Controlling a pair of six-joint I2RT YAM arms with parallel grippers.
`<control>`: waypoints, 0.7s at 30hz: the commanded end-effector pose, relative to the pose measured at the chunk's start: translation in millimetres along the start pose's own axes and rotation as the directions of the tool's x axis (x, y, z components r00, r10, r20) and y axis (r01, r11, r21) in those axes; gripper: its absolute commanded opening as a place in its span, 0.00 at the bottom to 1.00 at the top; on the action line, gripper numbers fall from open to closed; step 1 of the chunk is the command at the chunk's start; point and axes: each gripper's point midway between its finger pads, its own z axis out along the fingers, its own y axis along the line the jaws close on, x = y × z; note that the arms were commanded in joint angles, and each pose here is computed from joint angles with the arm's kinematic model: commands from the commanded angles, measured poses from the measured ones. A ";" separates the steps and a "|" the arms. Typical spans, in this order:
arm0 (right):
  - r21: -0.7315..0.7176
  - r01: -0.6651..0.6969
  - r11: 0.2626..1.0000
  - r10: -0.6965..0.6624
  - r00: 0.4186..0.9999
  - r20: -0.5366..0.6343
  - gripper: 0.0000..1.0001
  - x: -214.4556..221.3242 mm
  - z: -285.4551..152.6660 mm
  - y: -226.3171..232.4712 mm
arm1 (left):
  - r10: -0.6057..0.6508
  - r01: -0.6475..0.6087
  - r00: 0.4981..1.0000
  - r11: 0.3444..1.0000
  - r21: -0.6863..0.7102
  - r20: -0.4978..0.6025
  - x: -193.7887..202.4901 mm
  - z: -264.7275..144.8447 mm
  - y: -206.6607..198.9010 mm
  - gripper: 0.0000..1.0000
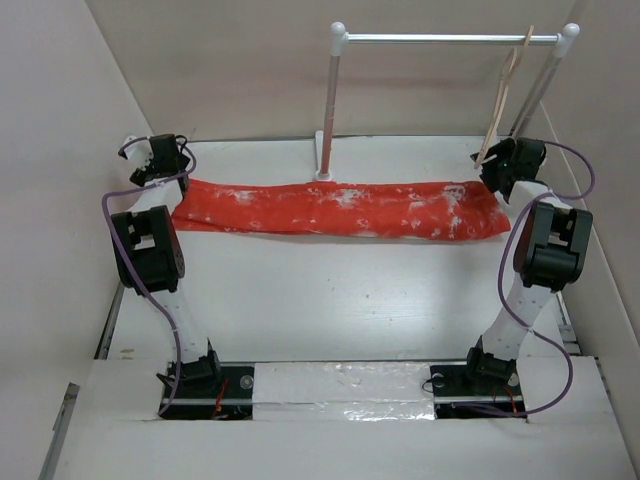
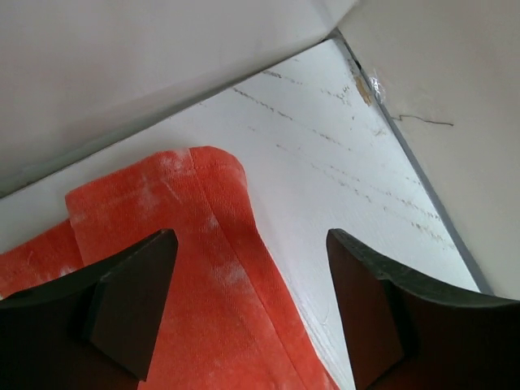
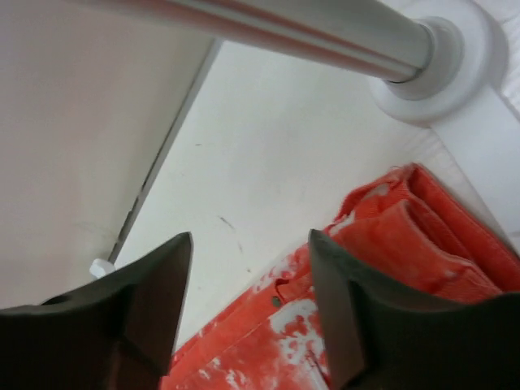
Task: Place the trousers on the hanger
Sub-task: Fold the trousers at the center of the board.
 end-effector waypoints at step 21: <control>-0.046 0.130 0.990 -0.133 0.990 -0.055 0.05 103.5 -137.9 -40.0 | -0.061 0.059 0.963 0.998 -0.016 -0.264 60.2 -95.1 68.6 0.79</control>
